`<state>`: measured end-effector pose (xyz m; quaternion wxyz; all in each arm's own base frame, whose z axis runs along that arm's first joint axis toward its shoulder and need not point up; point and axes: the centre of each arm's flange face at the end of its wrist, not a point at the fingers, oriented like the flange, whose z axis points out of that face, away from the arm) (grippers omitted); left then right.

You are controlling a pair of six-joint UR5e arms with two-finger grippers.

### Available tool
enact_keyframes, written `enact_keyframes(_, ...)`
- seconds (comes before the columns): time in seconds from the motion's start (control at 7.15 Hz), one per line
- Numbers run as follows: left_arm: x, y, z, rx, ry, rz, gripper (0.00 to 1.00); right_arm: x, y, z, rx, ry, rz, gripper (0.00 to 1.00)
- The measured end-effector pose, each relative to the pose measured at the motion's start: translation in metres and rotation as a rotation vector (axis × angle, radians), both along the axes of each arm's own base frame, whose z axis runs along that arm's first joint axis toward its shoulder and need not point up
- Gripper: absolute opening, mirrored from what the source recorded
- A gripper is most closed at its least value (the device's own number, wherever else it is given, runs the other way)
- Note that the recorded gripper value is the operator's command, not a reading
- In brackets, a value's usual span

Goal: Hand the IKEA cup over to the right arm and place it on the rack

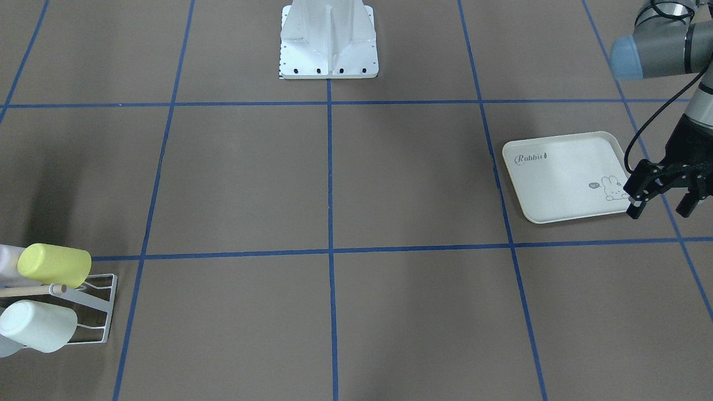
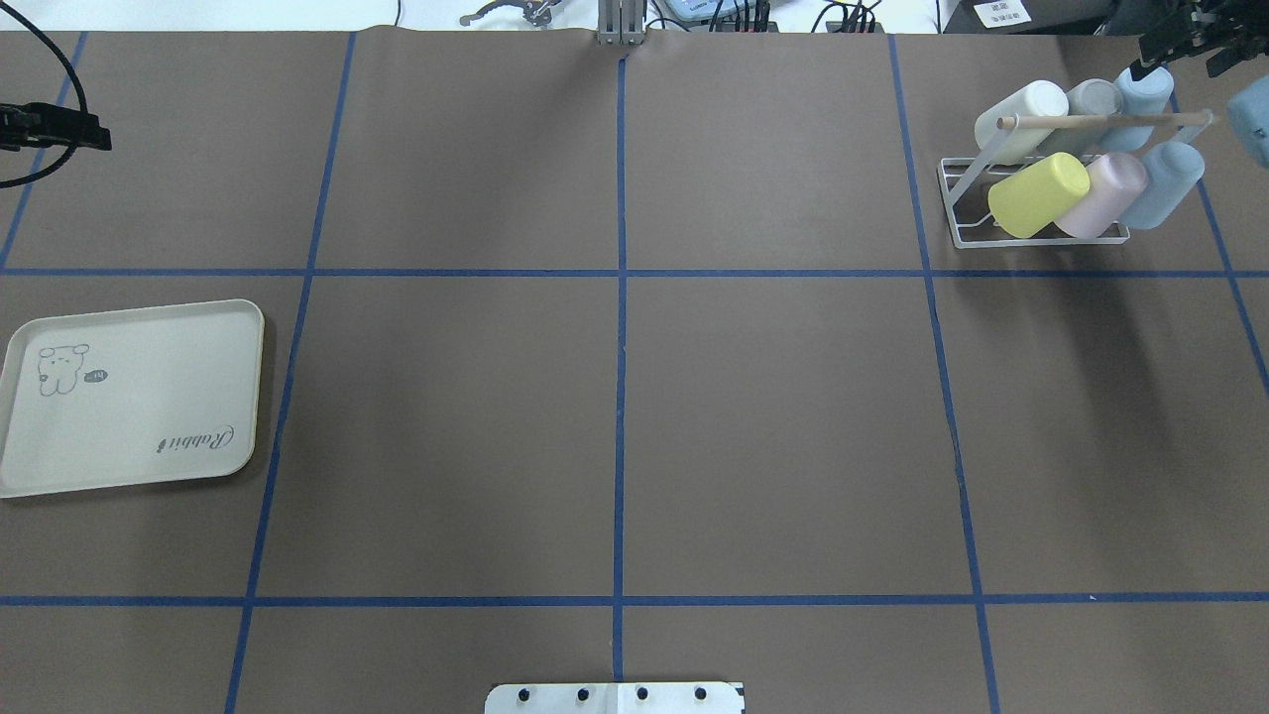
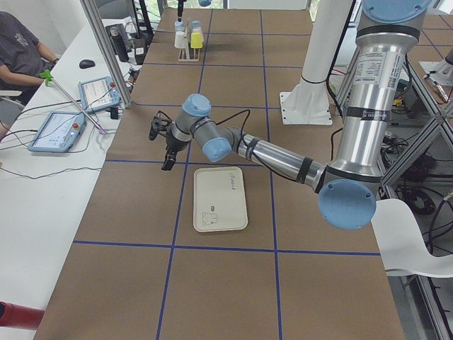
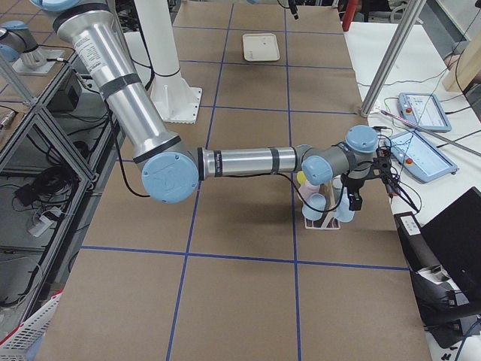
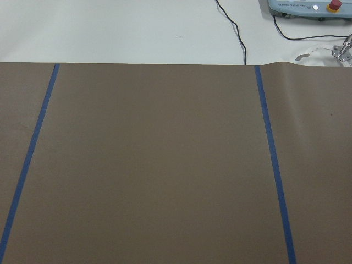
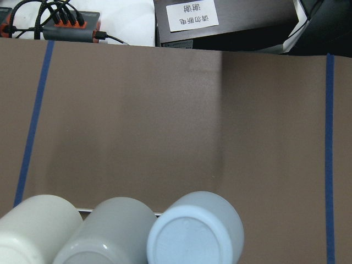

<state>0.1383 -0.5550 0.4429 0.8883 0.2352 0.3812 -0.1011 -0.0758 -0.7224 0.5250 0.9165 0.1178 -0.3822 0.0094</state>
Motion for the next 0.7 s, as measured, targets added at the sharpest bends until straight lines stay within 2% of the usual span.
enact_keyframes(0.14,-0.004,0.003,0.004,-0.005,-0.002,0.014,1.0,0.002,-0.001,-0.008,0.006,-0.005,0.003,0.98)
enact_keyframes(0.42,-0.029,0.013,0.03,0.034,-0.103,0.11,1.0,0.028,0.009,-0.027,-0.017,-0.008,0.026,0.98)
enact_keyframes(0.56,-0.046,0.015,0.043,0.032,-0.155,0.176,1.0,0.044,0.031,-0.03,-0.032,-0.009,0.039,0.98)
enact_keyframes(0.7,-0.07,0.016,0.055,0.001,-0.17,0.244,1.0,0.056,0.061,-0.023,-0.039,-0.009,0.049,0.98)
